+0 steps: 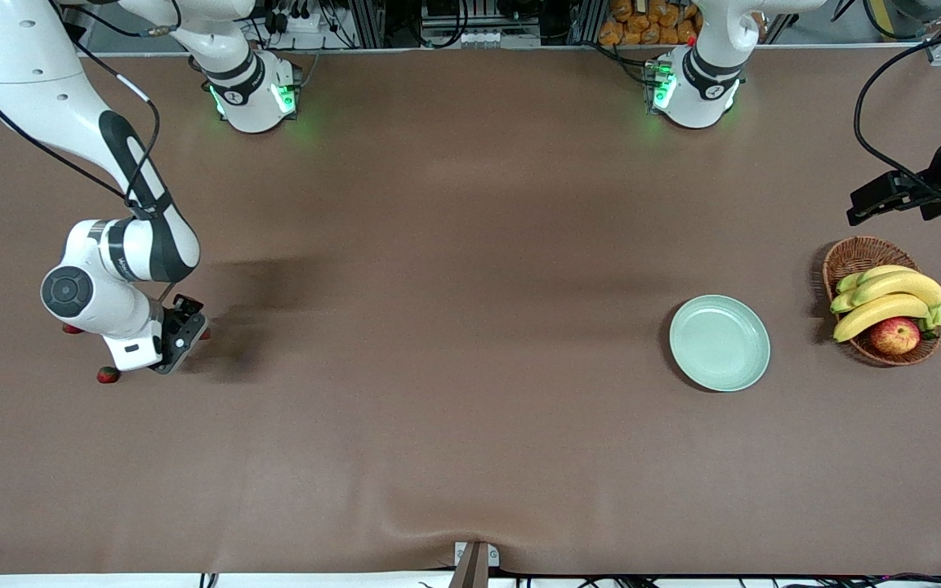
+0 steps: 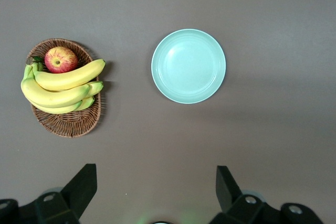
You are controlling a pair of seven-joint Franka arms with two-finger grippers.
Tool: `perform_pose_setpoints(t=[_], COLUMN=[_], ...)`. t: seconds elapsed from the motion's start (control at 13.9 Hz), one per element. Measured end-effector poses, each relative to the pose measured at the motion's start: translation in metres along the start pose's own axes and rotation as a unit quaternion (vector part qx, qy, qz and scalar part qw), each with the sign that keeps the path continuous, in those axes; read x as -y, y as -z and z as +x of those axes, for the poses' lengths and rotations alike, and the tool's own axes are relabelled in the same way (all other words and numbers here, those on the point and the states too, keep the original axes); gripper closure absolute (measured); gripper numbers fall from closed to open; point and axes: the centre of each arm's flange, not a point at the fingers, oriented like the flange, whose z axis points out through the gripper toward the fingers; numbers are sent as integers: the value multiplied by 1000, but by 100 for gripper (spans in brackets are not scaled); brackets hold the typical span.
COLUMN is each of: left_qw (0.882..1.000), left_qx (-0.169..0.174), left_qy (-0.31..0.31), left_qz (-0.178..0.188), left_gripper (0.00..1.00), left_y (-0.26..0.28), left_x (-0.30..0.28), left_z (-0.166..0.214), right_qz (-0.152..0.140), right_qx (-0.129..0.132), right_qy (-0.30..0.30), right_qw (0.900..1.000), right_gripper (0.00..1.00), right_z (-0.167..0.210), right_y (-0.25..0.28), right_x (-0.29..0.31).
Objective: Collect all strawberries into plate
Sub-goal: 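Lower the right gripper onto a red strawberry and close it, then lift the strawberry with the right gripper and carry it toward the table middle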
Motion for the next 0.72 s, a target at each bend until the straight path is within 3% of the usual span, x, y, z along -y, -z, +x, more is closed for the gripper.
perform_pose_setpoints(t=[0.36, 0.5, 0.72], left_qw=[1000, 1000, 1000], left_qx=[2, 4, 7], left_qy=[0, 0, -1], left_qz=[0, 1, 1], left_gripper=[0, 0, 0], left_y=[-2, -4, -7], left_x=[0, 0, -1], left_z=[1, 2, 4], right_qz=[5, 5, 6], right_qx=[2, 2, 3], right_qy=[2, 2, 3], right_qw=[1000, 1000, 1000], right_gripper=[0, 4, 35], right_z=[0, 0, 0], right_y=[-8, -8, -8], right_x=[1, 1, 1])
